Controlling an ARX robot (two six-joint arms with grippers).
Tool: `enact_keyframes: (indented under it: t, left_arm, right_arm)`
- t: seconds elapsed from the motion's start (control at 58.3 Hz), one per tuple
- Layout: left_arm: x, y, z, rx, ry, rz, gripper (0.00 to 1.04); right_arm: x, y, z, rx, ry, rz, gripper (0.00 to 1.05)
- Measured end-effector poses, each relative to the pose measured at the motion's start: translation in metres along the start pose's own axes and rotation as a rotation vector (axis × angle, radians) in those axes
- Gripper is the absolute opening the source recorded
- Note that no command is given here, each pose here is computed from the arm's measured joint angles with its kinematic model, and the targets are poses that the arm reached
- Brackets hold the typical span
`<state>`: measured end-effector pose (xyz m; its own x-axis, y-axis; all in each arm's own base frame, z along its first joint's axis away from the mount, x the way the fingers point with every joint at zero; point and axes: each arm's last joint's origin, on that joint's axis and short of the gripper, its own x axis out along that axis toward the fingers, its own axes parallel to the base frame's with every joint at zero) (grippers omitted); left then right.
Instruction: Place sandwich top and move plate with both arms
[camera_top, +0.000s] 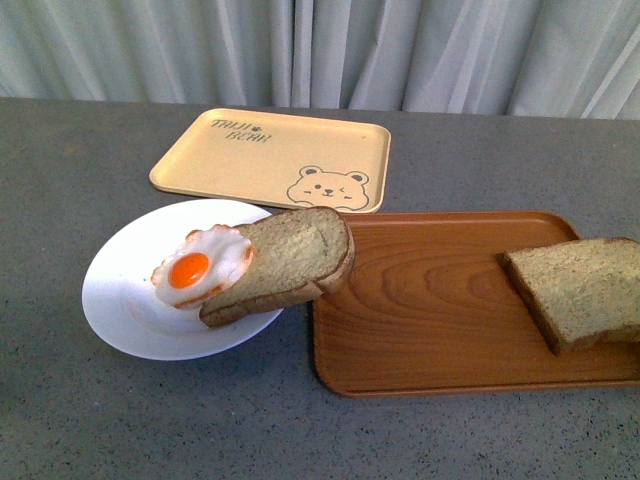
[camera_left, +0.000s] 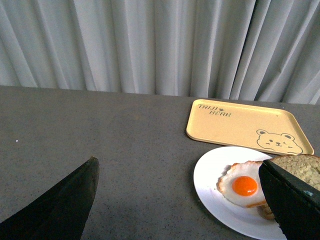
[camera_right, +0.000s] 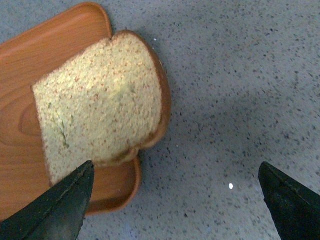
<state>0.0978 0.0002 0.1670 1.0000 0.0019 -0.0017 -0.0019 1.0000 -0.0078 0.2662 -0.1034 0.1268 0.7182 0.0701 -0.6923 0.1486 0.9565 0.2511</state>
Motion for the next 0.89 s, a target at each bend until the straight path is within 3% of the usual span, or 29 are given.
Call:
enact_keyframes:
  t: [0.549, 0.789, 0.892]
  left_arm:
    - [0.000, 0.000, 0.000, 0.000, 0.000, 0.000, 0.96]
    - [0.000, 0.000, 0.000, 0.000, 0.000, 0.000, 0.96]
    - [0.000, 0.000, 0.000, 0.000, 0.000, 0.000, 0.96]
  right_arm:
    - [0.059, 0.011, 0.004, 0.103, 0.075, 0.090, 0.94]
    - [0.061, 0.010, 0.007, 0.121, 0.092, 0.074, 0.58]
    - [0.063, 0.010, 0.007, 0.132, 0.114, 0.054, 0.34]
